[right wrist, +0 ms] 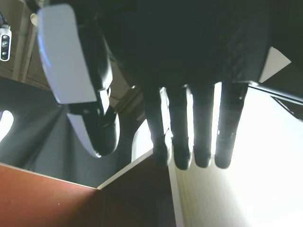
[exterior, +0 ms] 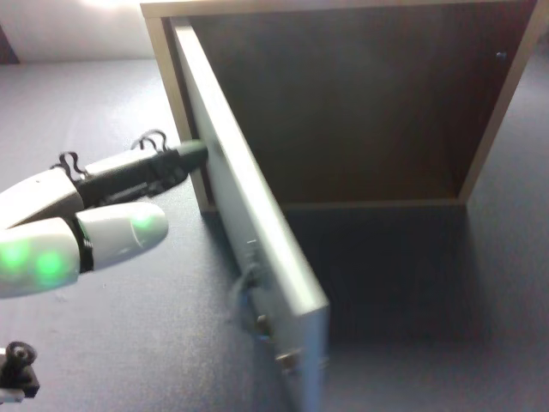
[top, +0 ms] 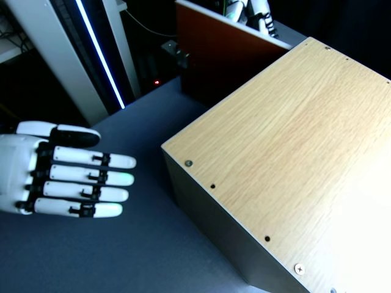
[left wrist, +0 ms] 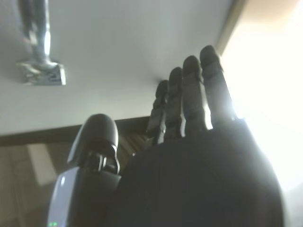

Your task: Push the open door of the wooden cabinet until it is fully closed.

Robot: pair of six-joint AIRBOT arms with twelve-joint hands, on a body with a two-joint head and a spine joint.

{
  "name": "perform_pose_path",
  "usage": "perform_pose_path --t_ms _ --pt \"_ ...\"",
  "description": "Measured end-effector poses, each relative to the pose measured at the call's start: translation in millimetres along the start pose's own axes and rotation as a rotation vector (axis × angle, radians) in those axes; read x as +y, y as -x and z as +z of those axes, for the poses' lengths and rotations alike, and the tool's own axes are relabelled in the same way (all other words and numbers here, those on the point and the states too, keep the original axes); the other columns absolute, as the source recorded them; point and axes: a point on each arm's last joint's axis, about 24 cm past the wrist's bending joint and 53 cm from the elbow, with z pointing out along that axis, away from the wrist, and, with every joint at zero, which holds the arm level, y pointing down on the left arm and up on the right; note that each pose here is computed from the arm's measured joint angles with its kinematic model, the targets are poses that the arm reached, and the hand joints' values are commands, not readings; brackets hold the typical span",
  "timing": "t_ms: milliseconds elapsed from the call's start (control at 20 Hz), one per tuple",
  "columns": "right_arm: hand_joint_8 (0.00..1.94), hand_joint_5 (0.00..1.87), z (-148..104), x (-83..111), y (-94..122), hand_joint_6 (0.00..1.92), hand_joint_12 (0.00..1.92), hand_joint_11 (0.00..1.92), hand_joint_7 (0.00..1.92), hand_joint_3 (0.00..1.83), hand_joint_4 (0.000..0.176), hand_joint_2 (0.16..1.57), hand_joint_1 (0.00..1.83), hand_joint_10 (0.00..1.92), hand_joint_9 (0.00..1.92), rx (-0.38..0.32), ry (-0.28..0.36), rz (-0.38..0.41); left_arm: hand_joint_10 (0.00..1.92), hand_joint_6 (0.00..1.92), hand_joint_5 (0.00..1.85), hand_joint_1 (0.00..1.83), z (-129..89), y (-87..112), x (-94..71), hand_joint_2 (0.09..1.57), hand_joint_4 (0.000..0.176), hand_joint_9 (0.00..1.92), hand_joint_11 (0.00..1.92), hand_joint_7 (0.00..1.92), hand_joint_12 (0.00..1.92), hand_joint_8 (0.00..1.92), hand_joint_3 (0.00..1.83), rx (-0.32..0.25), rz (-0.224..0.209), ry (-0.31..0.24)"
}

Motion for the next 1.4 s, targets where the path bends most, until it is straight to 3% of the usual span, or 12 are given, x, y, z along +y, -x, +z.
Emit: perform_pose_path --t_ms 200,400,900,1400 --pt "0.0 0.34 0 0.1 0 0.0 0.52 0.0 0.3 0.0 0.0 1.35 0.4 0.0 0.24 0.001 0.0 0.0 0.0 0.0 0.09 0.0 5 0.2 0.0 1.51 0.0 0.11 0.09 0.1 0.01 0.0 0.0 -0.001 -0.005 -0.008" --pt "0.0 0.36 0 -0.2 0 0.0 0.53 0.0 0.3 0.0 0.0 1.33 0.38 0.0 0.25 0.0 -0.001 0.0 0.01 0.01 0.13 0.0 21 -12.2 -7.8 1.51 0.0 0.15 0.13 0.14 0.02 0.01 0.0 0.05 0.01 -0.056" --pt "0.0 0.35 0 -0.1 0 0.0 0.53 0.0 0.3 0.0 0.0 1.34 0.39 0.0 0.24 0.0 0.0 0.0 0.01 0.01 0.23 0.0 49 -31.6 -3.7 1.52 0.0 0.23 0.22 0.24 0.03 0.01 0.0 0.117 0.031 -0.07" --pt "0.0 0.34 0 -0.6 -1 0.0 0.53 0.0 0.3 0.0 0.0 1.33 0.35 0.0 0.25 0.001 0.0 0.003 0.01 0.01 0.16 0.0 79 -48.7 -11.6 1.55 0.0 0.19 0.19 0.19 0.02 0.01 0.01 0.165 0.047 -0.115"
